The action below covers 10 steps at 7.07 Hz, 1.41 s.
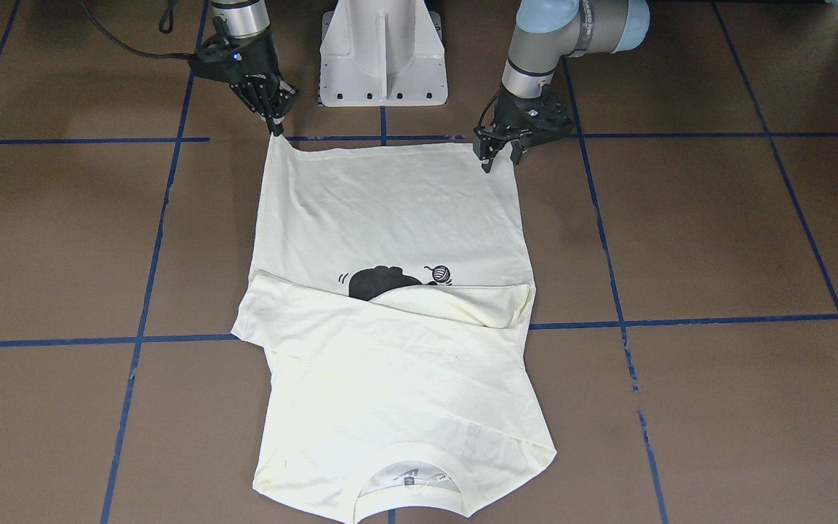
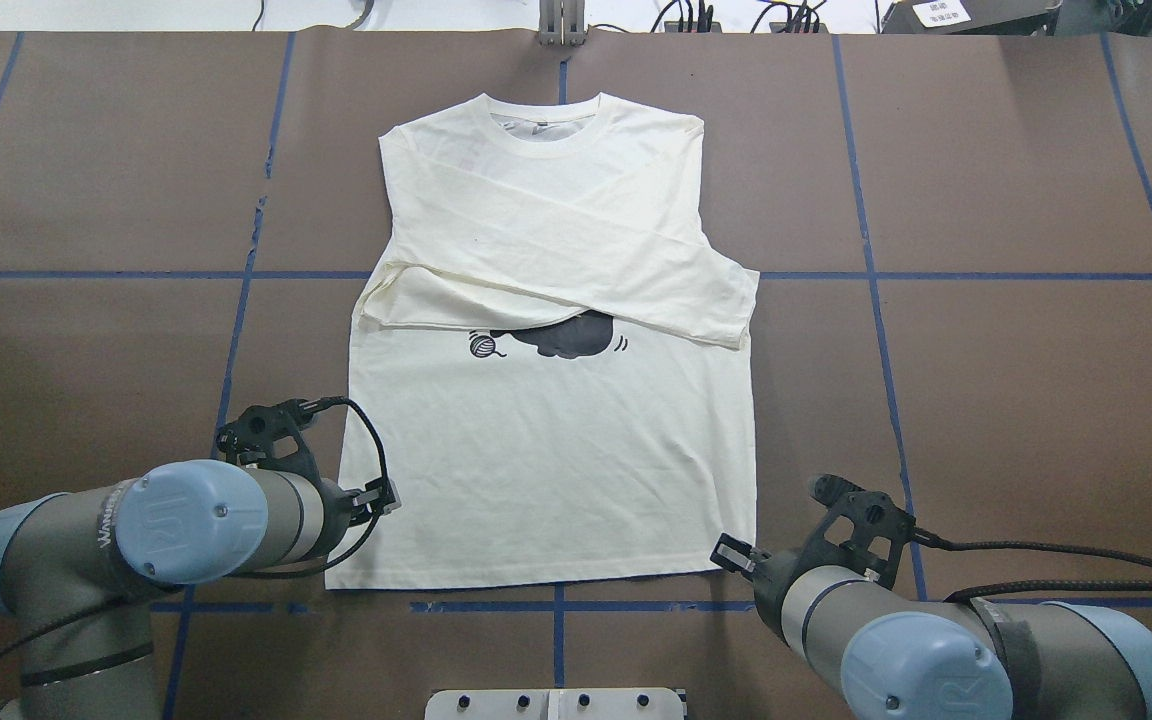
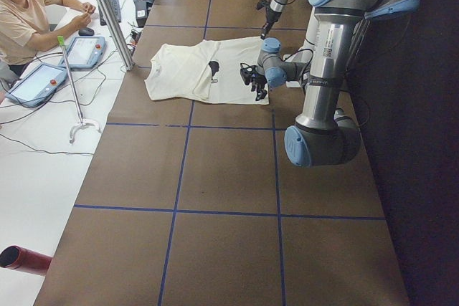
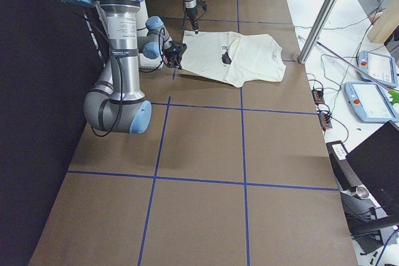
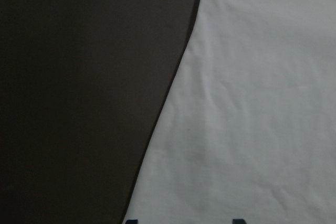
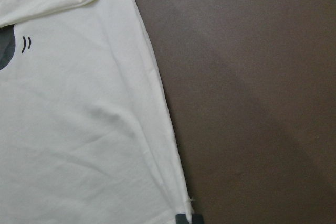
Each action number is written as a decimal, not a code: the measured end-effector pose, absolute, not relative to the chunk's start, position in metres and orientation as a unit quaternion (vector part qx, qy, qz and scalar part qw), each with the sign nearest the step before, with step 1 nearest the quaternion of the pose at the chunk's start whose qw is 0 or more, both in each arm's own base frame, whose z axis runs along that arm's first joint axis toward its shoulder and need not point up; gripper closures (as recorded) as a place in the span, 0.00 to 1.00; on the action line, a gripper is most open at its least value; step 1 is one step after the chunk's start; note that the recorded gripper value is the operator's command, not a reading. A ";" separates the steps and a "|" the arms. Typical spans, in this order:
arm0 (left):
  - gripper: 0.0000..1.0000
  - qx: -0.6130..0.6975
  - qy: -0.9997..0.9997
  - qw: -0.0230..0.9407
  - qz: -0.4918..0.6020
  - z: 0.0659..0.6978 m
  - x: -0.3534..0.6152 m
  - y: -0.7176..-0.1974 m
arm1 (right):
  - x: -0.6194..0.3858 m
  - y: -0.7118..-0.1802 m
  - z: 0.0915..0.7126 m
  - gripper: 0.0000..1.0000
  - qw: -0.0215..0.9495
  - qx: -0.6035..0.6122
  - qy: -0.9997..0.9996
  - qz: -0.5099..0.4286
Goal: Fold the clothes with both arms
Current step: 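Grasp the hem corners with both grippers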
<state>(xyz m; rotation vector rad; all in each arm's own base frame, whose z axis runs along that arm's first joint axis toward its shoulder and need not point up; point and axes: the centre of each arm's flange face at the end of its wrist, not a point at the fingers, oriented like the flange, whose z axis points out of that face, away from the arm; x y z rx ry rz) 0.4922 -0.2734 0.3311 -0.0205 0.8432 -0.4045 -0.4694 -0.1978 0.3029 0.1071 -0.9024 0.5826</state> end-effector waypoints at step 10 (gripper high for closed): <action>1.00 -0.073 0.367 0.908 -0.188 0.326 0.494 -0.235 | -0.469 -0.195 0.302 1.00 0.856 0.051 -0.431 0.280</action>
